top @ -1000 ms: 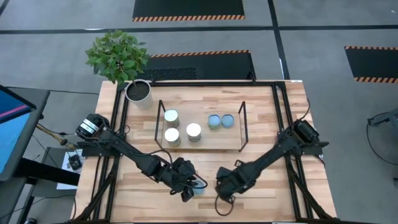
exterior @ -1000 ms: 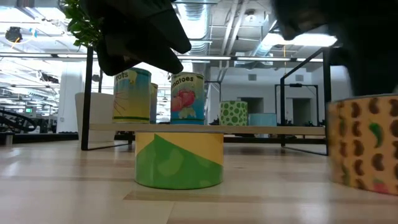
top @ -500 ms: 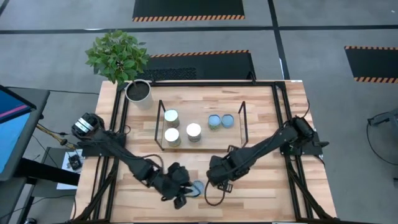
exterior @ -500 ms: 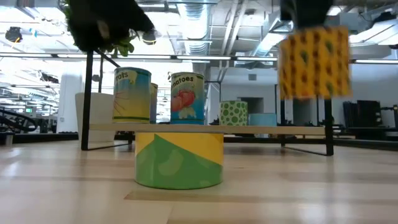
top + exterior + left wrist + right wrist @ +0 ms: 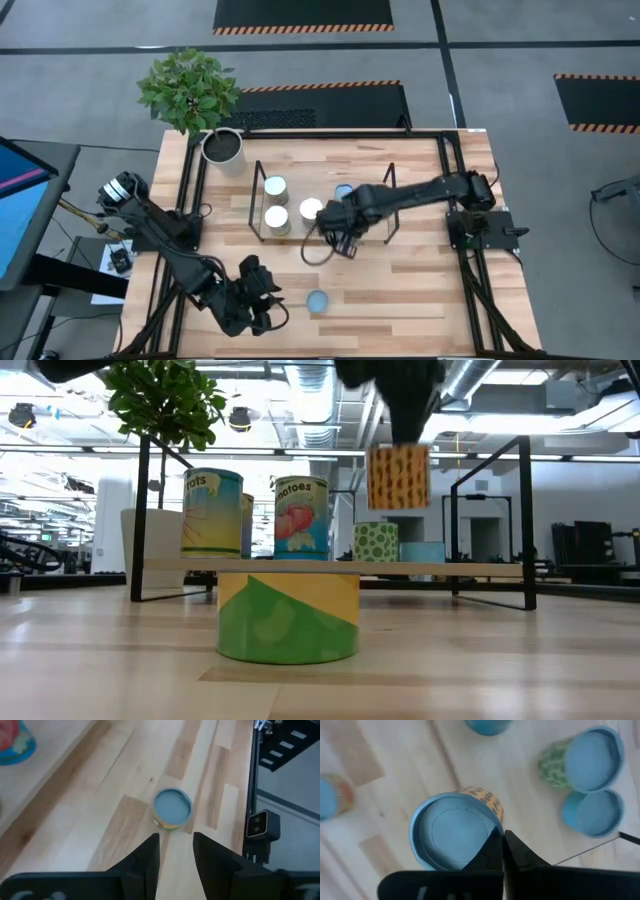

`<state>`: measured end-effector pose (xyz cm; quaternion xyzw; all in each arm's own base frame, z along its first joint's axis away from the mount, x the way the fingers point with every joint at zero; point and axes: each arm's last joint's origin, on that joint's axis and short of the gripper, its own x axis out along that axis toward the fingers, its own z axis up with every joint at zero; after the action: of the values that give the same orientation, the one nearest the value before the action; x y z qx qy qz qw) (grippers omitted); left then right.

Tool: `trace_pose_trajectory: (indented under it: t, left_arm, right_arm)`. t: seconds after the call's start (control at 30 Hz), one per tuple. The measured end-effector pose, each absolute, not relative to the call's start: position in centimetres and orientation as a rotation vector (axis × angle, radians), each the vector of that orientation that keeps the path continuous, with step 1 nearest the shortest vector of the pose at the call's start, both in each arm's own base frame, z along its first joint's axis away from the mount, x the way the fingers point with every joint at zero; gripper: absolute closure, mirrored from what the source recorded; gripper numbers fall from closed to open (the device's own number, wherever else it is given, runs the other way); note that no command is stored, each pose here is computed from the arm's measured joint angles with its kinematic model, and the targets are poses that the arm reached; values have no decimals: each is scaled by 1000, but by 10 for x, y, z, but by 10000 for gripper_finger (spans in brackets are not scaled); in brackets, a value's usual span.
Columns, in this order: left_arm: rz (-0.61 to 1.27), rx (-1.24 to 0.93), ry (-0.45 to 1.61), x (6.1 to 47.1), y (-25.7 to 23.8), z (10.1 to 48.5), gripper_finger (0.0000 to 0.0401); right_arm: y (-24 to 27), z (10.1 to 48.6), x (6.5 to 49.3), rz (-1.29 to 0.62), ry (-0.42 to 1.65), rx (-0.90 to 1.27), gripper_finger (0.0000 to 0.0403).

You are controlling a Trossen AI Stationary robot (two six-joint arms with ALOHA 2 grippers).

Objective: Pick and place cans onto a shelf
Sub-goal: Put the canned black beans on the shelf

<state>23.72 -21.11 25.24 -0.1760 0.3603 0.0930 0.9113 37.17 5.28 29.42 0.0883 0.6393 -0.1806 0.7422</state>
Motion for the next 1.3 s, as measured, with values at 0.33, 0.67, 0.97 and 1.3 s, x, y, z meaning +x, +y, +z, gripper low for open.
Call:
trace_pose_trajectory:
  t: [0.33, 0.67, 0.97, 1.3]
  left_arm:
    - [227, -347, 777, 233, -208, 250, 296]
    - [241, -345, 773, 236, -204, 250, 296]
    - [242, -350, 778, 237, -203, 250, 296]
    - [242, -351, 778, 237, -203, 250, 296]
  right_arm:
    - [18, 257, 380, -320, 1422, 295, 400]
    - [-12, 245, 379, -326, 1439, 343, 399]
    - [-28, 241, 380, -334, 1421, 366, 399]
    - [-47, 241, 378, -352, 1413, 376, 400]
